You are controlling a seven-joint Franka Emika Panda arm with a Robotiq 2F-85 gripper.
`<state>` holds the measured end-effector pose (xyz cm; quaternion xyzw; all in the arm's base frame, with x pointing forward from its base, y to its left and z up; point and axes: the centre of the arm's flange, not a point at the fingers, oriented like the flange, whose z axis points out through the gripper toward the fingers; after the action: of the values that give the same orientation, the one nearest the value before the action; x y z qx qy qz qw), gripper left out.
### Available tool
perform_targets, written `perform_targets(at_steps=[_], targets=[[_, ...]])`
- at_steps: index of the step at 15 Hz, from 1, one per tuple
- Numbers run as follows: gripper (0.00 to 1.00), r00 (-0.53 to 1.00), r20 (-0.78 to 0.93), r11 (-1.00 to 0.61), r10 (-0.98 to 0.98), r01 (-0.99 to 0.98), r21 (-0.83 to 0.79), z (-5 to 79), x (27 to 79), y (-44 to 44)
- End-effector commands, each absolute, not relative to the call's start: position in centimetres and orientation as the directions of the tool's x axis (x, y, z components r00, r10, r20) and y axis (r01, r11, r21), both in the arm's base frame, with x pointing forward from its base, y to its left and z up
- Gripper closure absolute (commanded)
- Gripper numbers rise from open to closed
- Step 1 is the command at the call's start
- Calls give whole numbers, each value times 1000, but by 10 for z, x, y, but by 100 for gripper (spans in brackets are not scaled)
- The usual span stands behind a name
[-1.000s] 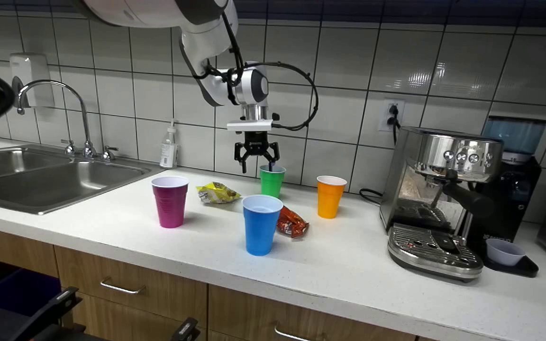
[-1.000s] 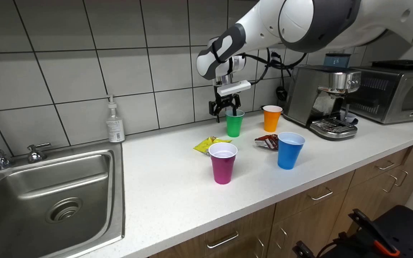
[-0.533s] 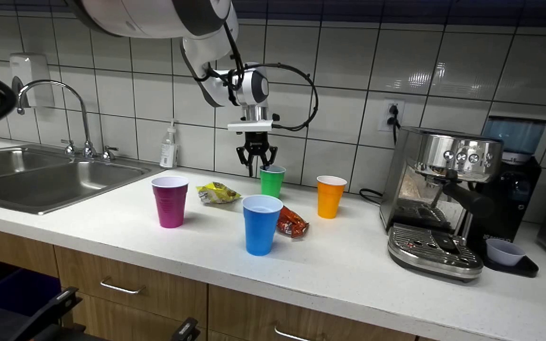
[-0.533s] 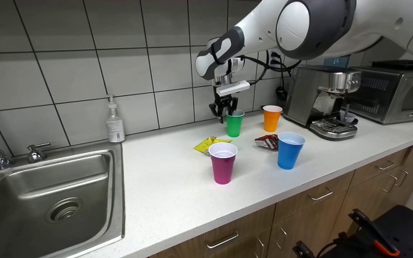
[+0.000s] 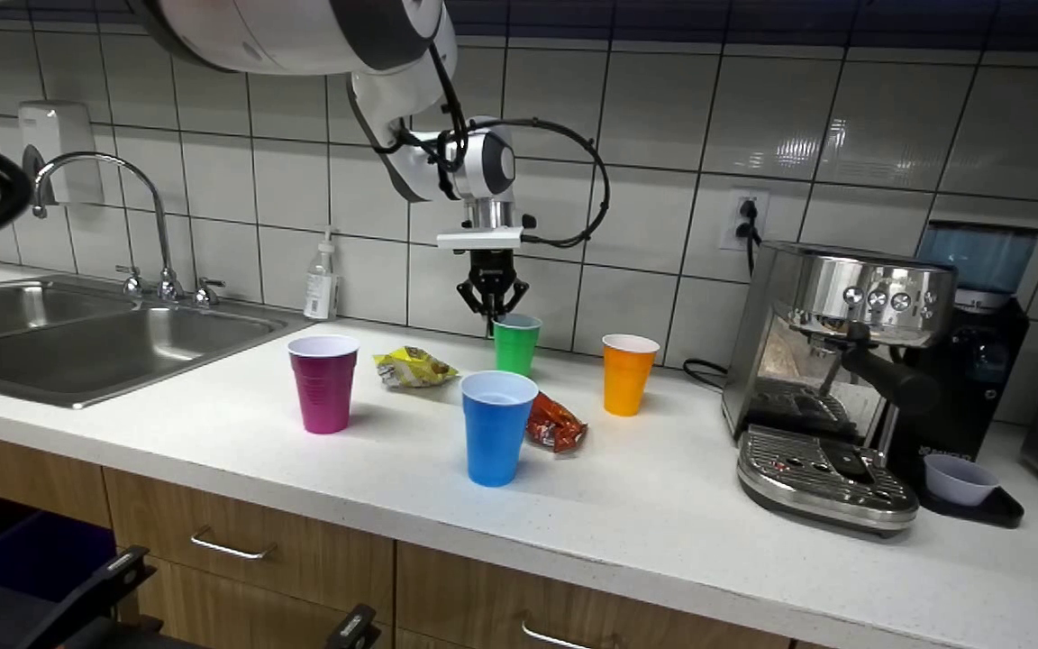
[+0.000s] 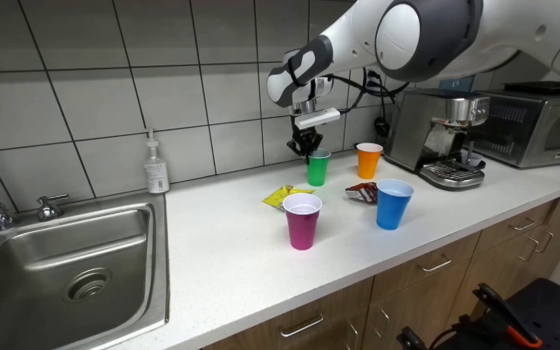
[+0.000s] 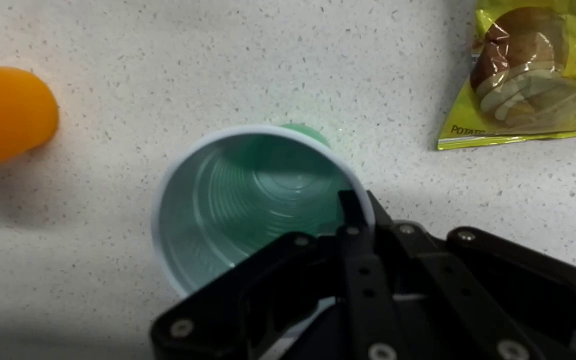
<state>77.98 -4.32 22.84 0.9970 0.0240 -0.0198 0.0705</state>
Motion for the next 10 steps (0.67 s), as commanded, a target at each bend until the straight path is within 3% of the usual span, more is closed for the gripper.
perform_targets(at_steps=[1,10], targets=[[99,998,-49,-993,28,34,111,236,782,-49],[99,998,-48,-994,41,45,102,247,757,-50]])
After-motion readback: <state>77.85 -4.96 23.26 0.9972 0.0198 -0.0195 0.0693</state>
